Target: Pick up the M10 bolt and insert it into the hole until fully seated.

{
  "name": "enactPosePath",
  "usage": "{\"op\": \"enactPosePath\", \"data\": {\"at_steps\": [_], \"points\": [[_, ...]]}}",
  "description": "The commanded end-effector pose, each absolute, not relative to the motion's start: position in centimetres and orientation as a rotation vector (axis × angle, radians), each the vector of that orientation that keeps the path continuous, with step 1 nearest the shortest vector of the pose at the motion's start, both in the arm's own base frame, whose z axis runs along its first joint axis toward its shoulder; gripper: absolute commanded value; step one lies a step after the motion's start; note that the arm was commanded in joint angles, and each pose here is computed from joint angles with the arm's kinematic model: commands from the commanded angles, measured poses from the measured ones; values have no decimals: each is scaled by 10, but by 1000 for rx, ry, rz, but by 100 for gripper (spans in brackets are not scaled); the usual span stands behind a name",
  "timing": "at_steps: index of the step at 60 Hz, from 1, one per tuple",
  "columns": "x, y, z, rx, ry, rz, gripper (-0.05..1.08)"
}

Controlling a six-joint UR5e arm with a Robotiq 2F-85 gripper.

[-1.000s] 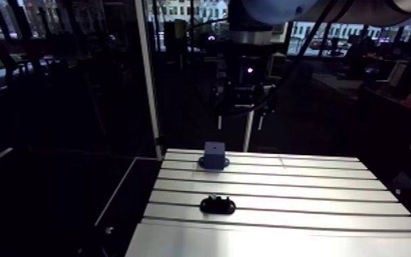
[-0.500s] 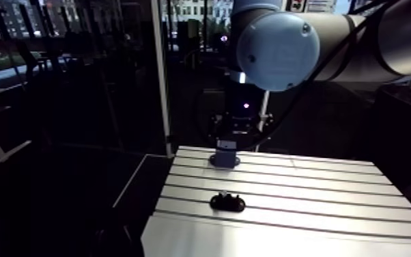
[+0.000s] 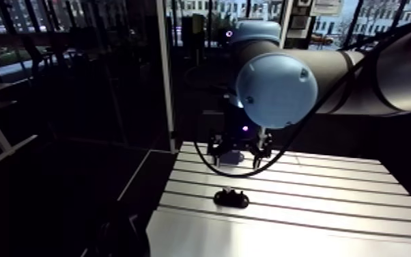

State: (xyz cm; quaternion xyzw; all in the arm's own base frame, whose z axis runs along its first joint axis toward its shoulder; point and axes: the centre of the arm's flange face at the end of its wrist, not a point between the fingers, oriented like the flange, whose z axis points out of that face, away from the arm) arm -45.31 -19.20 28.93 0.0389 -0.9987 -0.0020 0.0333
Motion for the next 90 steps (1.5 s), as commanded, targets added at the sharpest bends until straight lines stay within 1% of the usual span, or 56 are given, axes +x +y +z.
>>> {"op": "enactPosePath", "data": {"at_steps": [1, 5, 20, 36, 43, 47, 61, 67, 72, 78, 85, 87, 90], "points": [[-445, -198, 268, 159, -3090, -9, 1], [-446, -199, 264, 168, -3088, -6, 1], [-447, -201, 249, 180, -3111, -12, 1], [-454, -207, 241, 222, -3073, -3, 1], [-454, -209, 240, 229, -3069, -2, 1], [-457, -209, 230, 230, -3080, -3, 1], [-460, -211, 226, 232, -3066, 1, 1], [-461, -211, 225, 231, -3067, -2, 7], [-461, -211, 225, 232, -3067, -2, 9], [-461, -210, 225, 230, -3067, -4, 16], [-460, -210, 222, 228, -3073, -5, 22], [-460, -210, 221, 228, -3076, -5, 25], [-460, -210, 221, 228, -3077, -5, 27]]}}
